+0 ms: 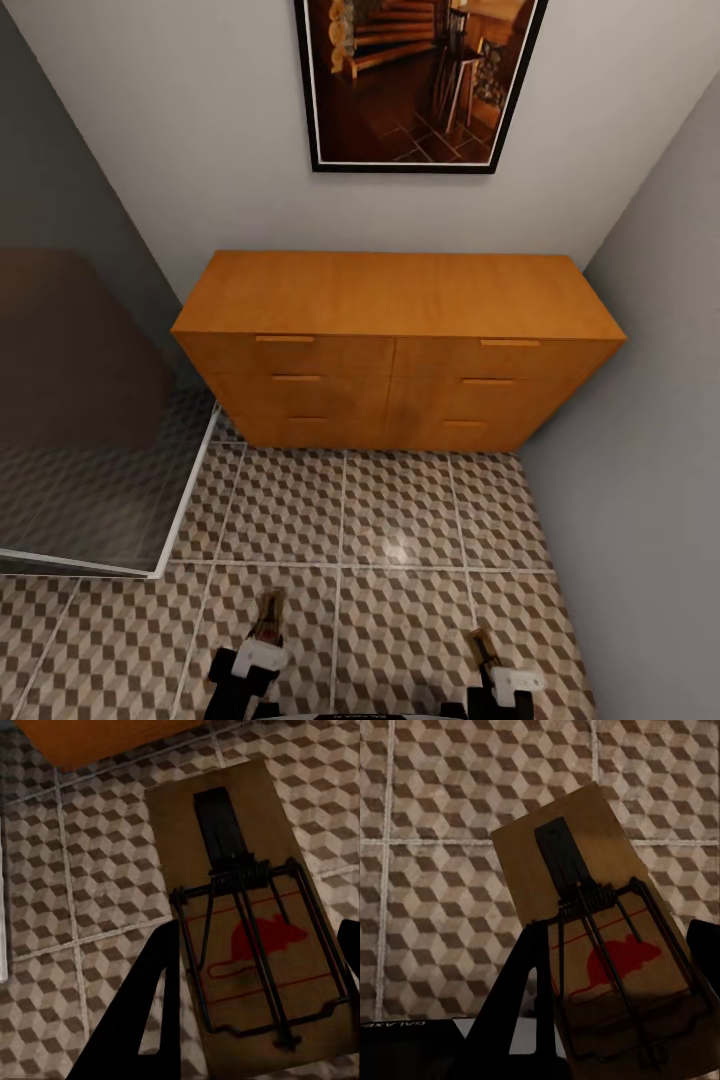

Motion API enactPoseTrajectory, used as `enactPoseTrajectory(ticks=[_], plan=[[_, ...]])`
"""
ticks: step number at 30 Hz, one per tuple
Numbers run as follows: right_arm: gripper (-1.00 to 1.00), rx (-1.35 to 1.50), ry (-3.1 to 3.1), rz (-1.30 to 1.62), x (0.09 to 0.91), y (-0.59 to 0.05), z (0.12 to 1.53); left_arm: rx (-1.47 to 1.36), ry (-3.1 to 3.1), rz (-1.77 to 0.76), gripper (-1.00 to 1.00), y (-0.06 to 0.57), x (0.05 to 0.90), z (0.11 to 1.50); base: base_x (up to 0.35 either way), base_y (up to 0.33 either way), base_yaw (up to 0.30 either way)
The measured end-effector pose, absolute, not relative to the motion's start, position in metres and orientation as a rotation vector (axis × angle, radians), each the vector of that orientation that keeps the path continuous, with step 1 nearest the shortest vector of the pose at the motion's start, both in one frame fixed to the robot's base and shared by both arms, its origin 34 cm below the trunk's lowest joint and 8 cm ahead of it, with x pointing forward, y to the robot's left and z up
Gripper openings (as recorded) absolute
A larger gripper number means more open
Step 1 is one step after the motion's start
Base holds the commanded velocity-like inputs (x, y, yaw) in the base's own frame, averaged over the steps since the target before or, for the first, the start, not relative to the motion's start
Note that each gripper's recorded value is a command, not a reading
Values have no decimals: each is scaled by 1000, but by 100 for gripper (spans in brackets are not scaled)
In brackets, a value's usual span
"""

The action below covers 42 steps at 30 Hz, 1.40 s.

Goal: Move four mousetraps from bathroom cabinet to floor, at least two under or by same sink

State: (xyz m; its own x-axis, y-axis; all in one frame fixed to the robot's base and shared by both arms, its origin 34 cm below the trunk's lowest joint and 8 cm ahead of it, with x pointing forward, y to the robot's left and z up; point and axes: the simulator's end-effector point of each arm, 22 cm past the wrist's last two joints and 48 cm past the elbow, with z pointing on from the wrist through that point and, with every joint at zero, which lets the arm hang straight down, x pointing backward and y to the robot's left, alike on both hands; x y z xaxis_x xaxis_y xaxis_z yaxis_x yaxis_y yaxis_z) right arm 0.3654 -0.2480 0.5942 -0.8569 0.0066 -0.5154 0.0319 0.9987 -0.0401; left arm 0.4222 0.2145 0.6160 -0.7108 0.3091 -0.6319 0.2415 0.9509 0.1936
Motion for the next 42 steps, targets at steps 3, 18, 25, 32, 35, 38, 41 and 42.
enactPoseTrajectory(ticks=[3, 18, 25, 32, 35, 38, 41, 42], plan=[[-100, -47, 2596, -36, 366, -242, 595, 396, 2394, 142, -100, 230, 406, 617, 0, 0, 0], [-100, -104, 2590, -27, 367, -244, 595, 401, 2345, 164, -100, 263, 392, 626, 0, 0, 0], [-100, -105, 2589, -28, 367, -244, 595, 391, 2351, 173, -100, 265, 387, 627, 0, 0, 0], [-100, -106, 2589, -29, 368, -245, 595, 344, 2362, 208, -100, 275, 386, 627, 0, 0, 0], [-100, -105, 2588, -30, 368, -245, 595, 343, 2364, 210, -100, 275, 385, 626, 0, 0, 0], [-100, -103, 2586, -29, 368, -244, 595, 339, 2367, 213, -100, 275, 384, 626, 0, 0, 0], [-100, -97, 2565, -31, 374, -243, 598, 345, 2417, 221, -100, 275, 362, 622, 0, 0, 0], [-100, -97, 2563, -31, 374, -244, 599, 345, 2427, 227, -100, 277, 360, 621, 0, 0, 0]])
